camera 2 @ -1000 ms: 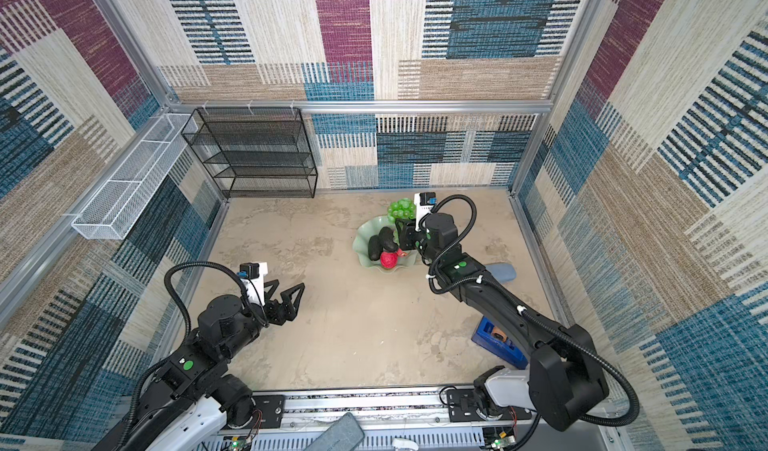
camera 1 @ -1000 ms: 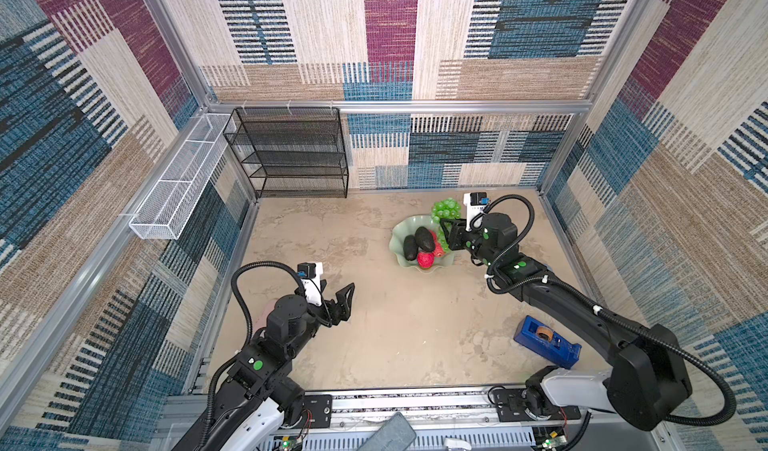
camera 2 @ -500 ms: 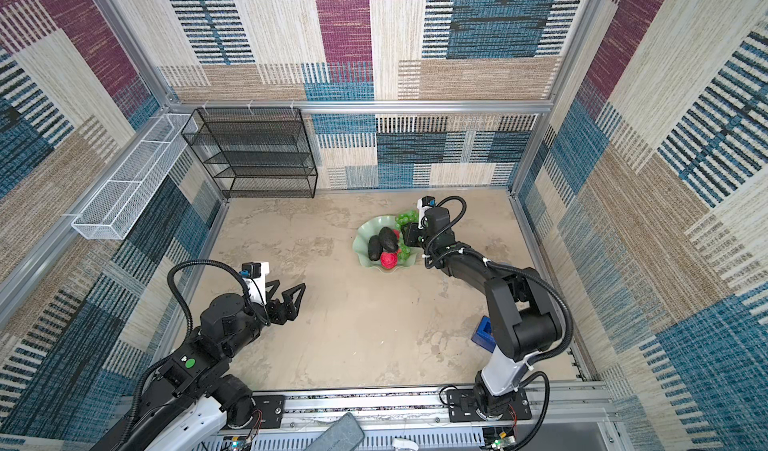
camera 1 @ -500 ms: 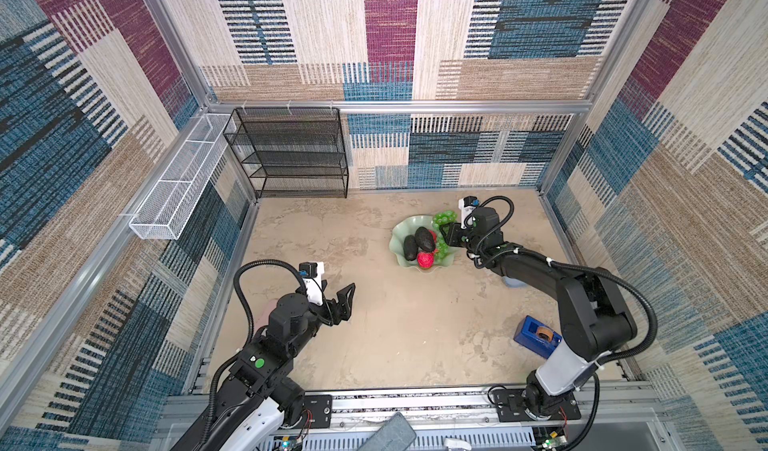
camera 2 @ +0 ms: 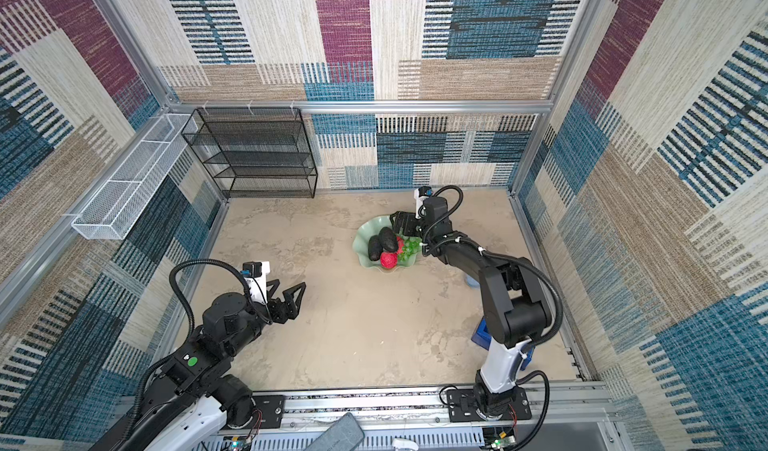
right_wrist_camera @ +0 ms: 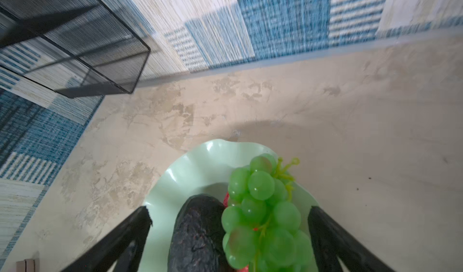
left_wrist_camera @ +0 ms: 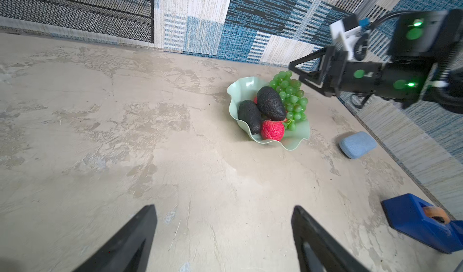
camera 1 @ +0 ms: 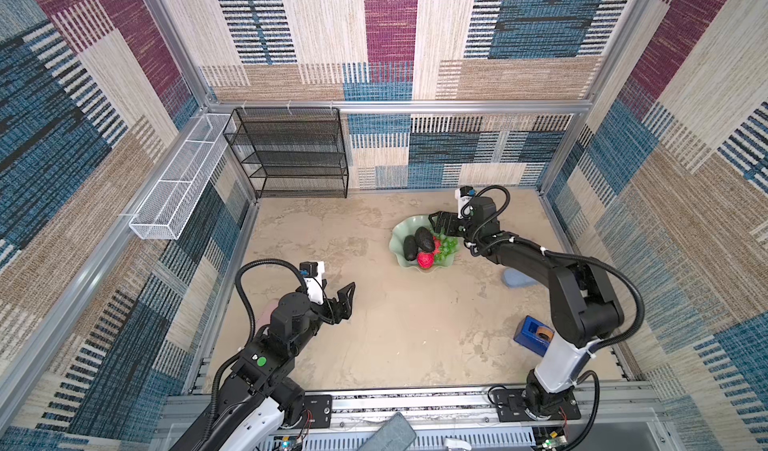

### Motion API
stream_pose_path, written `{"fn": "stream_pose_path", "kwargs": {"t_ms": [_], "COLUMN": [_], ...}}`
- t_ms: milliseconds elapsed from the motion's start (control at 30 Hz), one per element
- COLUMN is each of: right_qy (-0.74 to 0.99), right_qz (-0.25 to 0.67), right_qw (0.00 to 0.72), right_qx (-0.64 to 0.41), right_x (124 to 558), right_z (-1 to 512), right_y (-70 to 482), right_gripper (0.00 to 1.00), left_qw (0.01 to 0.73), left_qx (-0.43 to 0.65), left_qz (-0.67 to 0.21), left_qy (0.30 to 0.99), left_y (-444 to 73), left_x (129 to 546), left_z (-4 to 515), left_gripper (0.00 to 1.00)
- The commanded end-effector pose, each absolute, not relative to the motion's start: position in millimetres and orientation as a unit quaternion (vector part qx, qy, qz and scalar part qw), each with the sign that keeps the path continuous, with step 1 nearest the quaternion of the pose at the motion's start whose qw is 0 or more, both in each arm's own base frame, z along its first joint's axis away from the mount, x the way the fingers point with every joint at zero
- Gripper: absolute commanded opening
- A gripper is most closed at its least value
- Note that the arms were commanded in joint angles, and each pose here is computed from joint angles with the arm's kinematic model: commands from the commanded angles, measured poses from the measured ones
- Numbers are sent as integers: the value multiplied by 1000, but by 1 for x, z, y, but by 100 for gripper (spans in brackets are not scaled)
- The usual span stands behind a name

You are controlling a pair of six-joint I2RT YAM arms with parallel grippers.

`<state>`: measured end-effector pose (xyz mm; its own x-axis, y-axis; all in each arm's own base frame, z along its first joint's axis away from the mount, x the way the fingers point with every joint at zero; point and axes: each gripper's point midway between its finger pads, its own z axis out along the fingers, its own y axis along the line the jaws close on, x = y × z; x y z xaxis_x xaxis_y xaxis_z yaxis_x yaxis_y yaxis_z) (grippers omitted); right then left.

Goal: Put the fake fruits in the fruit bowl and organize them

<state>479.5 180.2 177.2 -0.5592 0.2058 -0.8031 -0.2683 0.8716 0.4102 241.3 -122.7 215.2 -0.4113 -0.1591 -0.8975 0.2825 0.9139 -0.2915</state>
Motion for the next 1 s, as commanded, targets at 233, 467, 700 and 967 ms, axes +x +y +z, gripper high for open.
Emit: {"fn": "stream_pose_path", "kwargs": {"t_ms": [233,467,700,967], "right_qy": [759,711,702,680], "right_qz": [140,-1,-57,-87], "right_qw": [635,697,703,725], "right_qx": [32,90,100,66], "right_x": [369,314,328,342], "right_z": [240,235,217,184], "right_y": [90,21,9,1], "right_gripper": [100,100,100,100], "left_qw": [576,599,592,600], "left_qx": [-4,-21,-112,-115], "left_qz": [-129,119,118,77], "left_qy": [807,792,789,788], "left_y": [-106,-44,27,43], "left_x": [272,317,327,355], "left_z": [217,213,164,130], "left_gripper": [94,99,99,100]}}
